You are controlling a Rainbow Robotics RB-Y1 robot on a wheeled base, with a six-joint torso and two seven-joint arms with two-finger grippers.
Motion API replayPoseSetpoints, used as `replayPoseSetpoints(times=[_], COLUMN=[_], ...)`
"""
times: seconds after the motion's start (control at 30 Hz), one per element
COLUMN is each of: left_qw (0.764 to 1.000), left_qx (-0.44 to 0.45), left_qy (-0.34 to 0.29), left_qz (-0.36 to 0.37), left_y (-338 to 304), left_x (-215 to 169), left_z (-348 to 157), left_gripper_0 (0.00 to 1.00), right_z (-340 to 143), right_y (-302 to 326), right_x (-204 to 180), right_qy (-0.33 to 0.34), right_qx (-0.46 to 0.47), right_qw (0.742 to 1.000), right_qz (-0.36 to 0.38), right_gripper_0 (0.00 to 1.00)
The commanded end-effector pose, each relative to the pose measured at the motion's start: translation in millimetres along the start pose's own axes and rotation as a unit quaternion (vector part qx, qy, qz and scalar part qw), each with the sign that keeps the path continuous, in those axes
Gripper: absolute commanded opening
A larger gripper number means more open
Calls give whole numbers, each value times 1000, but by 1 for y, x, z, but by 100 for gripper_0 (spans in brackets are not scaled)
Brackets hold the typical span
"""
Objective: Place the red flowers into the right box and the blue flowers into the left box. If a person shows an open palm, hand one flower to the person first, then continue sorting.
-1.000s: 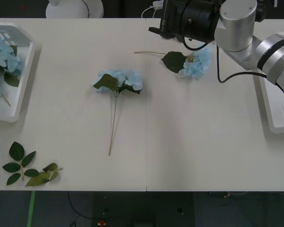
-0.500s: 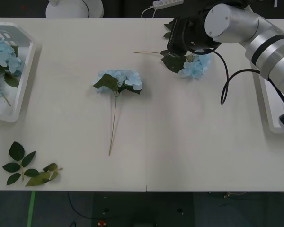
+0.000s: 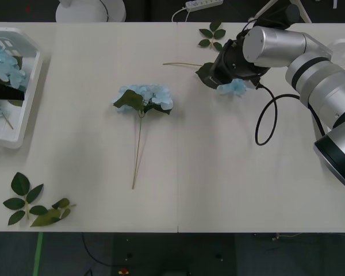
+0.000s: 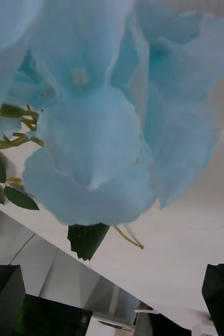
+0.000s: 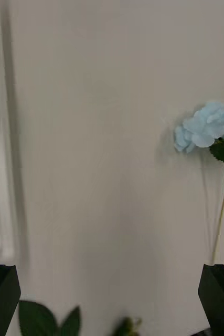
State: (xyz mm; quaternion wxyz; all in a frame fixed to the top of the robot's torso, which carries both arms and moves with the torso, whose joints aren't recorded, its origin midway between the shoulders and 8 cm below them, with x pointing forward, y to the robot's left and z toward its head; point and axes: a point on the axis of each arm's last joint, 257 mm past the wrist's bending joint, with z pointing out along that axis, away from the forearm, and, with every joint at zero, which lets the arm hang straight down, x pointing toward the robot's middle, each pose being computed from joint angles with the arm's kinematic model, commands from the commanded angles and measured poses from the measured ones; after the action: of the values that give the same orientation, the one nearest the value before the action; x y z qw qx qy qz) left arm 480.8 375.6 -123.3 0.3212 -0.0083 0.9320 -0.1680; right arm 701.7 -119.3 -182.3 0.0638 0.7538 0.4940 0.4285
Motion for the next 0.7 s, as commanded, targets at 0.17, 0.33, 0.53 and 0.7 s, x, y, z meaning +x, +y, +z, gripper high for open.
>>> replayPoseSetpoints(times=[0.17, 0.33, 0.53, 0.7], left_qw=[999, 996, 991, 988], left_qx=[10, -14, -13, -20], left_qy=[27, 34, 53, 54], left_qz=[44, 83, 125, 145], left_y=[-98, -135, -184, -204], left_x=[47, 66, 86, 89], left_z=[72, 119, 168, 198], left_gripper_0=[100, 100, 100, 100], right_z=[-3, 2, 9, 17], right_y=[17, 18, 6, -7], right_x=[19, 8, -3, -10], right_qy=[0, -12, -31, -43], right_qx=[-23, -32, -25, -25], right_qw=[999, 999, 997, 995], right_qz=[-26, -38, -64, -84], right_gripper_0=[100, 100, 100, 100])
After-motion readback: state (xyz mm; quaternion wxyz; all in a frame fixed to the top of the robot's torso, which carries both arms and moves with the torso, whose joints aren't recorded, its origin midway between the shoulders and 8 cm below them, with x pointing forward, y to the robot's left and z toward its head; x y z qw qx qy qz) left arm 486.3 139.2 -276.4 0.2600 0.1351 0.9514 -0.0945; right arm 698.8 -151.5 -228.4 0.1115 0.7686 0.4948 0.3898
